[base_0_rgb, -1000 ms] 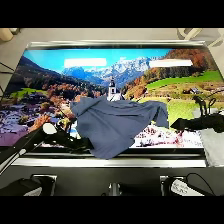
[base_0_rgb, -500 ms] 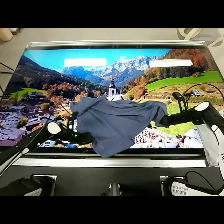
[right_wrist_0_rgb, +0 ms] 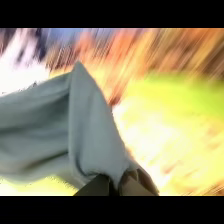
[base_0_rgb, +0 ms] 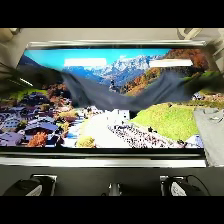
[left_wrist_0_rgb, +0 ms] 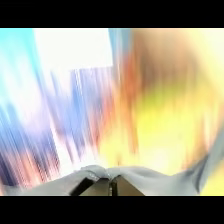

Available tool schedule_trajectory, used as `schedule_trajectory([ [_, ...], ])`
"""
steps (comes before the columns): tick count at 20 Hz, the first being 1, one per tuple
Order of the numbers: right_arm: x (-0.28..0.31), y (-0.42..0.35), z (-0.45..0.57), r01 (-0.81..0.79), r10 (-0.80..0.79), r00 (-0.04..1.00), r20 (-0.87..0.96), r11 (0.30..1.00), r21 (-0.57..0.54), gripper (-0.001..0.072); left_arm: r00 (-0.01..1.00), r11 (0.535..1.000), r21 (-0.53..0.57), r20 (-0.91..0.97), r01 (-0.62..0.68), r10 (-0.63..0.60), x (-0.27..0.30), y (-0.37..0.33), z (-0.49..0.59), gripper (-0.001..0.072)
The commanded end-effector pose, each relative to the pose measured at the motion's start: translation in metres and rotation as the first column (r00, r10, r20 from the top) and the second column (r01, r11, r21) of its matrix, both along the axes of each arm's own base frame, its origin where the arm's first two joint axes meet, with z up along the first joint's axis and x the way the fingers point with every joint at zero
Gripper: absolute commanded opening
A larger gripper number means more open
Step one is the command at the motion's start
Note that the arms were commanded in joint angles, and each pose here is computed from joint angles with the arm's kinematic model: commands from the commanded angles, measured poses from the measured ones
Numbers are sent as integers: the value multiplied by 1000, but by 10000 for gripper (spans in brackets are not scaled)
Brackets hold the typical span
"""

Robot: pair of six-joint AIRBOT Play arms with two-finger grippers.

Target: Fold the shirts.

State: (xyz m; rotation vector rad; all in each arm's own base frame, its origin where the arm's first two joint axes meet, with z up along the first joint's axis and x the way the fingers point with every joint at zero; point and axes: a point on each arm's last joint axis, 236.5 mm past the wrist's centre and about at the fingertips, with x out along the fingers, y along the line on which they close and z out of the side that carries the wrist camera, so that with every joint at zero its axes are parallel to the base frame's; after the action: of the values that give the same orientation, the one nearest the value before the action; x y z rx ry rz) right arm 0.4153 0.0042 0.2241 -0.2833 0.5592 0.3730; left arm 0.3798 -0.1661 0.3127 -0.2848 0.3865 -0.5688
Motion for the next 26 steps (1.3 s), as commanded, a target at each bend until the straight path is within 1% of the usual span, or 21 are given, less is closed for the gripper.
schedule_trajectory([
  [1,-91,-3,232,168,-38,795,605,973,-159,23,860,978,-100,467,-182,208,-86,73,214,21],
  [2,-126,1,269,201,-67,711,700,973,-111,23,815,974,-126,533,-188,227,-115,78,244,21],
  [3,-150,7,284,203,-80,673,735,976,-80,23,784,974,-135,578,-182,227,-137,77,261,22],
  [4,-166,13,285,194,-80,672,736,978,-71,23,755,972,-148,613,-181,234,-155,78,274,21],
  [5,-174,18,280,179,-75,693,717,981,-71,23,724,967,-156,641,-200,253,-165,83,282,21],
  [7,-174,25,252,142,-51,774,631,985,-94,23,666,943,-130,679,-305,309,-169,103,287,21],
  [9,-166,26,212,113,-60,872,486,990,-81,23,647,912,-103,673,-397,358,-162,122,282,21],
  [11,-159,28,157,63,-37,964,264,994,-91,23,668,894,-66,641,-442,378,-142,131,268,21],
  [12,-159,28,121,27,-17,994,104,995,-93,23,693,891,-35,614,-453,377,-129,132,257,21],
  [13,-163,29,86,0,-4,998,-63,997,-72,23,731,889,6,571,-458,373,-113,133,241,21],
  [14,-167,29,50,-15,6,971,-238,999,-36,23,783,891,56,504,-451,364,-91,132,217,22],
  [15,-171,29,14,-27,23,923,-385,1000,-5,23,836,894,111,420,-433,353,-67,130,188,22],
  [17,-173,27,-55,-20,43,820,-571,999,46,23,910,898,204,237,-389,340,-17,129,120,22],
  [18,-172,27,-89,-2,38,780,-624,998,58,23,929,899,240,150,-367,339,6,130,82,22],
  [19,-168,26,-122,20,27,752,-659,998,64,23,939,900,273,52,-341,340,29,131,37,22],
  [21,-139,25,-177,84,-14,759,-651,993,77,23,929,901,326,-135,-286,344,62,132,-55,22],
  [23,-104,20,-213,172,-74,766,-639,981,92,23,898,910,339,-280,-239,340,84,129,-135,22],
  [26,-37,22,-245,320,-137,800,-584,921,223,25,860,917,338,-381,-213,340,112,123,-211,22],
])
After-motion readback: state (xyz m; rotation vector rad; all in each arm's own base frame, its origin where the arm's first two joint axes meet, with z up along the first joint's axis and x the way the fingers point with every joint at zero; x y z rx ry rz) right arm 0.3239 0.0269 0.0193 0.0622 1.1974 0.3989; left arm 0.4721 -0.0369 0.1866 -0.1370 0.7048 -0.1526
